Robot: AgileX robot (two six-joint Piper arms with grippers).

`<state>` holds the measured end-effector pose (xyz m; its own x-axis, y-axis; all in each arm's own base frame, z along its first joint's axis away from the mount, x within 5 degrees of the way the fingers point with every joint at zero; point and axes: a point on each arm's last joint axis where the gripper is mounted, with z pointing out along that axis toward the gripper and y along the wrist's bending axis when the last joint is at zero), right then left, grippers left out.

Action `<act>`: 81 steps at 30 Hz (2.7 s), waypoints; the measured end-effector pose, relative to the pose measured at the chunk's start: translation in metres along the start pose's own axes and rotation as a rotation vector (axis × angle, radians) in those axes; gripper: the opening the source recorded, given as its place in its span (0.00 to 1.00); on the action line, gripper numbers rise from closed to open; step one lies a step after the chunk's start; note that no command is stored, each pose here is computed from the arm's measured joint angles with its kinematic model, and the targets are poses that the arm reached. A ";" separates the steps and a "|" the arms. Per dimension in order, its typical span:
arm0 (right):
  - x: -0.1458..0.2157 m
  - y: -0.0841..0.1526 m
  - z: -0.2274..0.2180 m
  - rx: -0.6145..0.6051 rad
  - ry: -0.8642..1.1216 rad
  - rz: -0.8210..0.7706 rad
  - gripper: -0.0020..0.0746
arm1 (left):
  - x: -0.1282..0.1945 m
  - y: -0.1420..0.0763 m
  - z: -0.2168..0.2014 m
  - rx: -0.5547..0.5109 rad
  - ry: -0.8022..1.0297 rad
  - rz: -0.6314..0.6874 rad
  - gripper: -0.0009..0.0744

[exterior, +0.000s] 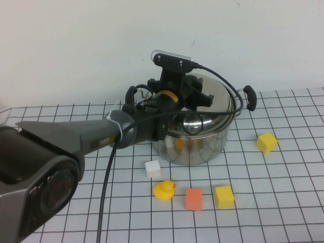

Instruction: Cover the pot

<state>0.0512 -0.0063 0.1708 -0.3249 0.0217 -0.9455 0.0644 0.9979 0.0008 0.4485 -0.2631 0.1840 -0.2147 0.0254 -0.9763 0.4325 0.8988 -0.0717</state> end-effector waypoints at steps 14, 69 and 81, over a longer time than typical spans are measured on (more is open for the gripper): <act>0.000 0.000 0.000 0.000 0.000 0.000 0.04 | 0.000 0.000 0.001 -0.003 -0.029 -0.043 0.44; 0.000 0.000 0.000 0.000 0.000 0.000 0.04 | -0.043 0.003 -0.016 -0.050 -0.075 -0.003 0.71; 0.000 0.000 0.000 0.000 0.000 0.000 0.04 | -0.173 0.004 -0.105 -0.113 -0.240 0.031 0.11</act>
<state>0.0512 -0.0063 0.1708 -0.3249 0.0217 -0.9455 0.0644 0.9979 0.0008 0.3958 -0.2178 0.3741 0.0170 -0.0392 -0.9991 0.3318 0.9428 -0.0313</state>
